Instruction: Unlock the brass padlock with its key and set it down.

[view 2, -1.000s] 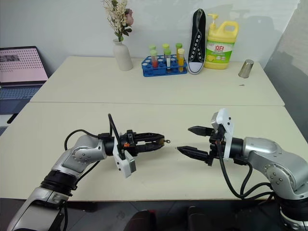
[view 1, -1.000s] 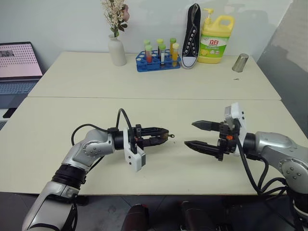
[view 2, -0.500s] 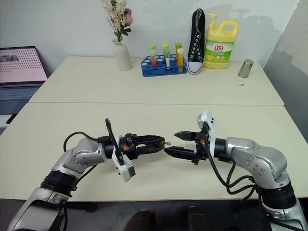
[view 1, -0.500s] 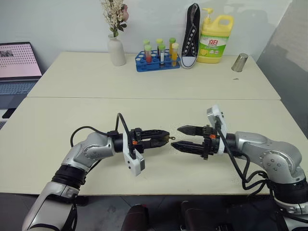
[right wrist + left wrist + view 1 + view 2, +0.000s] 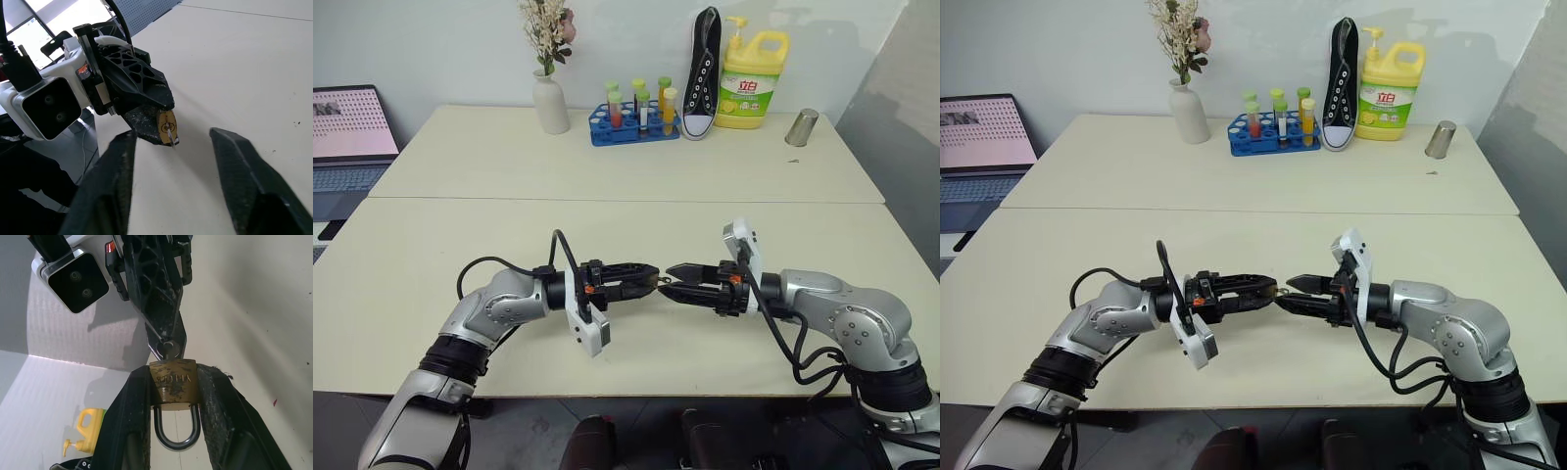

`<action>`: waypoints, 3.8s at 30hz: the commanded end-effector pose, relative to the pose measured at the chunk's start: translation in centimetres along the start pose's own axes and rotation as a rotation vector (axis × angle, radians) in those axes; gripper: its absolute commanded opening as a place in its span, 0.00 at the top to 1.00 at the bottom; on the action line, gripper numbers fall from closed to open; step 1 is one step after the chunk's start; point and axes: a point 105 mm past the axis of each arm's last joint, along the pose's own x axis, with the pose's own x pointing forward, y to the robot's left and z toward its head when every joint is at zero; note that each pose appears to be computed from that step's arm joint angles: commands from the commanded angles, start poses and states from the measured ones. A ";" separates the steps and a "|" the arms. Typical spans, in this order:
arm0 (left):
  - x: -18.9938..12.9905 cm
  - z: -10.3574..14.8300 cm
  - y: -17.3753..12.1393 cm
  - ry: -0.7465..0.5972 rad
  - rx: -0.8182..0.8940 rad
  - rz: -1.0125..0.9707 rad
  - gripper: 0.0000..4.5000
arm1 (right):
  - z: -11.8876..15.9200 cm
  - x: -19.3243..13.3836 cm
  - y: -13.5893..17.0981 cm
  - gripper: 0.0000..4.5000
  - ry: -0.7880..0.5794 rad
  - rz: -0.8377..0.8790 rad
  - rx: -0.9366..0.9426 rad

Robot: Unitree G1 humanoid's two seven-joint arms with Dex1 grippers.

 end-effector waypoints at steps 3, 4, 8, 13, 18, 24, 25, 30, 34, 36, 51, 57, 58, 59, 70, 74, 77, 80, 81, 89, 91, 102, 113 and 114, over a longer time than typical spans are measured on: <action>0.0 0.5 0.8 -0.011 0.032 0.014 0.78 | 1.1 0.1 0.6 0.96 -0.020 0.025 -0.035; 0.0 0.5 0.8 -0.010 0.032 0.013 0.78 | 1.1 0.1 0.6 1.00 -0.018 0.025 -0.034; 0.0 0.4 0.8 -0.004 0.027 0.015 0.78 | 1.1 0.1 0.6 1.00 -0.014 0.026 -0.035; 0.0 0.3 0.7 0.003 0.032 0.013 0.78 | 1.1 0.0 0.7 1.00 0.001 0.050 -0.023; 0.0 0.6 0.6 -0.010 0.038 0.005 0.78 | 1.3 -0.1 0.8 1.00 0.031 0.087 0.067; 0.1 1.2 0.2 -0.042 0.070 -0.018 0.78 | 1.3 -0.4 0.5 1.00 0.079 0.128 0.273; 0.1 1.3 0.0 -0.042 0.070 -0.021 0.78 | 1.5 -0.3 0.2 1.00 0.078 0.128 0.321; 0.0 1.5 -0.4 -0.044 0.075 -0.029 0.78 | 1.5 0.0 -0.4 1.00 0.106 0.120 0.431; 0.0 1.9 -0.7 -0.052 0.078 -0.027 0.78 | 1.9 0.2 -0.8 1.00 0.109 0.124 0.491; 0.0 1.9 -0.7 -0.051 0.077 -0.023 0.78 | 2.0 0.2 -0.8 1.00 0.111 0.127 0.500; 0.2 1.8 -0.5 -0.035 0.072 -0.009 0.78 | 2.5 0.6 -0.2 1.00 0.094 0.139 0.464; 0.1 1.7 -0.5 -0.023 0.062 -0.005 0.78 | 1.9 0.5 0.5 0.81 0.073 0.104 0.375; 0.0 1.6 -0.5 -0.019 0.058 -0.004 0.78 | 1.4 0.4 0.9 0.71 0.089 0.093 0.337; 0.0 1.5 -0.6 -0.017 0.057 -0.006 0.78 | 1.2 0.3 1.1 0.65 0.087 0.089 0.320; -0.1 0.9 -0.1 0.008 0.045 0.030 0.78 | 0.5 -1.8 0.3 0.00 0.097 -0.032 -0.098; 0.0 0.9 0.0 0.011 0.039 0.047 0.78 | 0.0 -0.7 0.5 0.00 0.043 -0.032 -0.068; 0.1 0.9 -0.1 0.010 0.036 0.049 0.78 | 0.3 0.4 0.6 0.00 0.002 -0.011 -0.044; 0.1 0.9 -0.2 0.009 0.035 0.051 0.78 | 0.4 0.8 0.8 0.00 -0.007 0.009 -0.024; 0.1 0.9 -0.2 0.009 0.034 0.052 0.78 | 0.3 0.9 0.9 0.00 -0.003 0.018 -0.021; 0.1 1.0 -0.3 0.010 0.031 0.055 0.78 | 0.0 1.5 1.1 0.08 0.022 0.048 -0.020; 0.1 0.9 -0.3 0.011 0.030 0.055 0.78 | 0.0 1.5 1.0 0.21 0.027 0.050 -0.023; 0.1 1.0 -0.6 0.011 0.021 0.057 0.78 | 0.4 1.5 0.9 0.97 0.019 0.063 -0.025; 0.0 1.0 -0.5 0.009 0.000 0.068 0.71 | 1.0 1.4 1.6 0.97 0.013 0.119 -0.022; 0.0 1.0 -0.4 0.010 -0.014 0.076 0.62 | 1.0 1.4 1.6 0.97 0.012 0.123 -0.023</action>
